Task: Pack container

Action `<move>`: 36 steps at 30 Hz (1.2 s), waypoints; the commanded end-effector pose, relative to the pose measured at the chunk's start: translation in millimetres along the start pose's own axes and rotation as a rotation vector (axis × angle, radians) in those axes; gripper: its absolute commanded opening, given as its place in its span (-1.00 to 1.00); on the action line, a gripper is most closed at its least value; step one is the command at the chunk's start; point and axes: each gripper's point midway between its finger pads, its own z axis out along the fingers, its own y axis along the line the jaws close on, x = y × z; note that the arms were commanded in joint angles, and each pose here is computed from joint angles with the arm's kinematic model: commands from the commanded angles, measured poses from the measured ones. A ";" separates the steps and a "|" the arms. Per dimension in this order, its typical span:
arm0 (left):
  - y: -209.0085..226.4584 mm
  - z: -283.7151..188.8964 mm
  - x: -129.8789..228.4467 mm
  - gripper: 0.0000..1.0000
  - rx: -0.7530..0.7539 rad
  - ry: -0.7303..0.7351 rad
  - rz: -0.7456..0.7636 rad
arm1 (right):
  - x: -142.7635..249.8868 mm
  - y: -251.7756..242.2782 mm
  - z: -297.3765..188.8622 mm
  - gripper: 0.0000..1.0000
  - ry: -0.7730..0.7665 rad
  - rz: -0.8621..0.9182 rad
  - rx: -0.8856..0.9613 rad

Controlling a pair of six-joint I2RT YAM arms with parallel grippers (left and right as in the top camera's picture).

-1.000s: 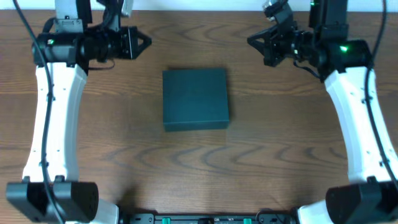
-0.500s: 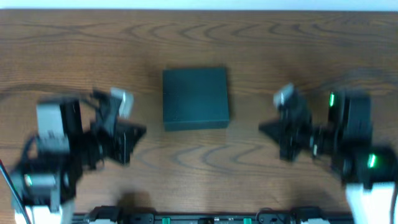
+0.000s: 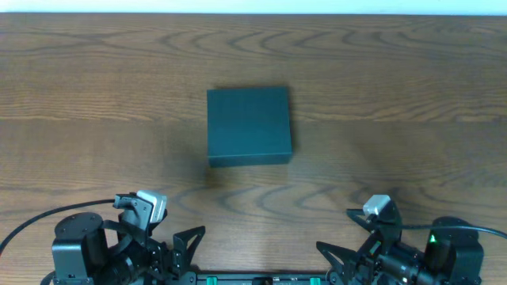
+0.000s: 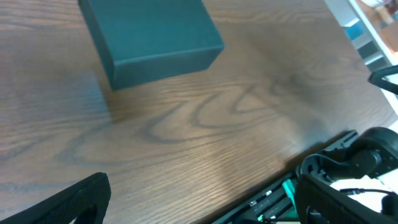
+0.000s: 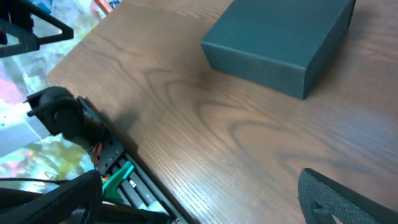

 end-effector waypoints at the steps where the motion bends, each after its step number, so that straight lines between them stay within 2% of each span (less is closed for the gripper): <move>1: 10.5 0.8 2.7 0.91 -0.057 0.007 -0.018 | 1.7 1.4 0.7 0.99 0.001 0.039 -0.012; 15: 20.8 -0.3 2.6 0.90 -0.118 0.005 -0.005 | 1.7 1.4 0.7 0.99 0.001 0.039 -0.012; 18: 36.3 -0.8 -7.3 0.90 -0.204 -0.073 0.053 | 1.7 1.4 0.7 0.99 0.001 0.039 -0.012; 20: 70.1 8.1 -21.8 0.90 -0.344 -0.201 0.129 | 1.7 1.4 0.7 0.98 0.001 0.039 -0.012; 22: 89.1 18.0 -21.7 0.91 -0.400 -0.258 0.140 | 1.7 1.4 0.7 0.99 0.001 0.039 -0.012; 27: 126.1 49.0 -13.0 0.91 -0.459 -0.361 0.157 | 1.7 1.4 0.7 0.99 0.001 0.039 -0.012; 36: 155.9 77.0 -4.5 0.91 -0.485 -0.444 0.165 | 1.7 1.4 0.7 0.99 0.001 0.039 -0.012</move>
